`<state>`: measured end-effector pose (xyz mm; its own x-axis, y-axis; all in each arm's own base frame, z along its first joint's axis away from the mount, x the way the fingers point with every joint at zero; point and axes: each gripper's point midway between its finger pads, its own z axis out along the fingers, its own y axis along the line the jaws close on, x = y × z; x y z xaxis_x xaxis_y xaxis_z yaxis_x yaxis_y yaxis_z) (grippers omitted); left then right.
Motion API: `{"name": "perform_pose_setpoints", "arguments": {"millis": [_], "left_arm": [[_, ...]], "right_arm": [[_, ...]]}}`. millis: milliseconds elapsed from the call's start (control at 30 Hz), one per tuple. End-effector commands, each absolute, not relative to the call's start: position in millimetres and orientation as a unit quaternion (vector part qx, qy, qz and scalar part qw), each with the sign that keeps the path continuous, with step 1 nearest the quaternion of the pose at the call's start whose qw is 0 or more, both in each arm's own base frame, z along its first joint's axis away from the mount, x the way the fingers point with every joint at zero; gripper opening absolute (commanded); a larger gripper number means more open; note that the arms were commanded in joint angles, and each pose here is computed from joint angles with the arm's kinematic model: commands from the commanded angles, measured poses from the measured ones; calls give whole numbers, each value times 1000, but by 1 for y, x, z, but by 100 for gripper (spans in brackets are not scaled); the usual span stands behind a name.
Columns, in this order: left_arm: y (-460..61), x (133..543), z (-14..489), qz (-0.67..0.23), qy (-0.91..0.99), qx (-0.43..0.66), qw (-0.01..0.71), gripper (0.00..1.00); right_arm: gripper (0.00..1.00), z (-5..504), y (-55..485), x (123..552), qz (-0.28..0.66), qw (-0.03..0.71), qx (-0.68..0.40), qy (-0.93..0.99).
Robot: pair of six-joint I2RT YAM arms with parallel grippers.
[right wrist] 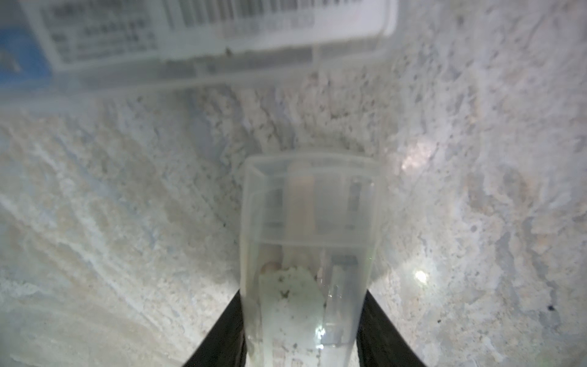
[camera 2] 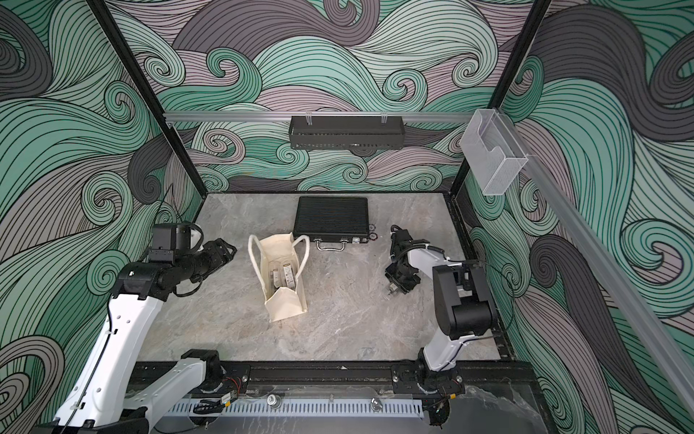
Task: Put the compass set into the canvas bag
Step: Pick up the compass set at the center of the board, then place the compass set in the canvas bag.
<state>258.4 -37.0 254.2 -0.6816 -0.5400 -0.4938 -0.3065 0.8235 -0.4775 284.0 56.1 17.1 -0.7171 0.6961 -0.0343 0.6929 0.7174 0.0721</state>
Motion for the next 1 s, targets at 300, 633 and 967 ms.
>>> {"name": "perform_pose_setpoints", "arguments": {"millis": [300, 633, 967], "left_arm": [[-35, 256, 278, -176, 893, -214, 356, 74], [-34, 253, 278, -171, 893, -214, 358, 74], [-33, 252, 276, -171, 893, -218, 355, 74]], "right_arm": [[45, 115, 95, 291, 77, 151, 273, 947], [46, 245, 178, 335, 139, 283, 93, 945], [46, 331, 319, 336, 184, 369, -127, 902]]}}
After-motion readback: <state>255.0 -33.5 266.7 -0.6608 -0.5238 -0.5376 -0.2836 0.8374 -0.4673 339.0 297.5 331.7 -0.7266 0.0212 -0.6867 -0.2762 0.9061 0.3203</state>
